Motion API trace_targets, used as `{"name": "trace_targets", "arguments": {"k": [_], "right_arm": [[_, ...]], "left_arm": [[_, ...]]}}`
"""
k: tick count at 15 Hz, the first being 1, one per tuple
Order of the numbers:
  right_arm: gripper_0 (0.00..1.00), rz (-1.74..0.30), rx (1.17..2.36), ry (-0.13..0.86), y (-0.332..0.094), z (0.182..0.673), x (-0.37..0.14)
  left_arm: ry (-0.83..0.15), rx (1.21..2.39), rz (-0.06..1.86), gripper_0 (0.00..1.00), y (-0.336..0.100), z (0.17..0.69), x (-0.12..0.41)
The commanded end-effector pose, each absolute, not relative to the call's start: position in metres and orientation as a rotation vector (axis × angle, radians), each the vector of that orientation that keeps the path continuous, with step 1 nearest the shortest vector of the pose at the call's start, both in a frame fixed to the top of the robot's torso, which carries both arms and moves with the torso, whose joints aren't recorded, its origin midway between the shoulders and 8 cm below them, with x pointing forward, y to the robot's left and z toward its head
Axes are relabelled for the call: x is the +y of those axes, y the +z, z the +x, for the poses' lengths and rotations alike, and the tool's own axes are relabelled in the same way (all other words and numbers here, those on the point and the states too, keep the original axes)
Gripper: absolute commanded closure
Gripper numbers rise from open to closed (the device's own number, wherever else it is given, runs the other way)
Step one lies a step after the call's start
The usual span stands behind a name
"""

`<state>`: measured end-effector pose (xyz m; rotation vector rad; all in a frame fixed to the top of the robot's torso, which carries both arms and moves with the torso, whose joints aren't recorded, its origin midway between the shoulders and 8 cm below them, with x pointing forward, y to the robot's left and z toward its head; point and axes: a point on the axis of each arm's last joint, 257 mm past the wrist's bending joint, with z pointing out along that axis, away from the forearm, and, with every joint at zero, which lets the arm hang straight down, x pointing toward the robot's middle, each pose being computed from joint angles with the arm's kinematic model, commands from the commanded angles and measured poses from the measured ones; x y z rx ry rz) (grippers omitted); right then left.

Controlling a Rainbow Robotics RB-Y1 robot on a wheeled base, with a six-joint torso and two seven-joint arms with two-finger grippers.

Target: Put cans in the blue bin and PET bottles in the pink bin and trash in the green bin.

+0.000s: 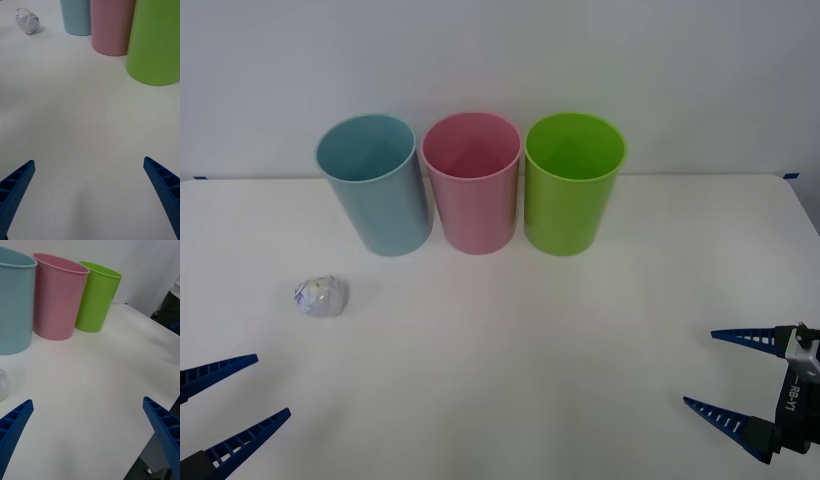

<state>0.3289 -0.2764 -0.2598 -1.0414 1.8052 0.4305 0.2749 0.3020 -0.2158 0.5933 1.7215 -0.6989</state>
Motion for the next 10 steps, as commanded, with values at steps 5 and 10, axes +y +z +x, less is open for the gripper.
{"name": "trace_targets", "arguments": {"k": [5,10], "right_arm": [[0.00,-1.041,1.805,0.430,-0.2598,0.3289,-0.2764],[0.00,-1.041,1.805,0.430,-0.2598,0.3289,-0.2764]], "left_arm": [[-0.699,1.722,0.593,0.00,-0.2158,0.2749,0.3020],[-0.699,1.722,0.593,0.00,-0.2158,0.2749,0.3020]]}}
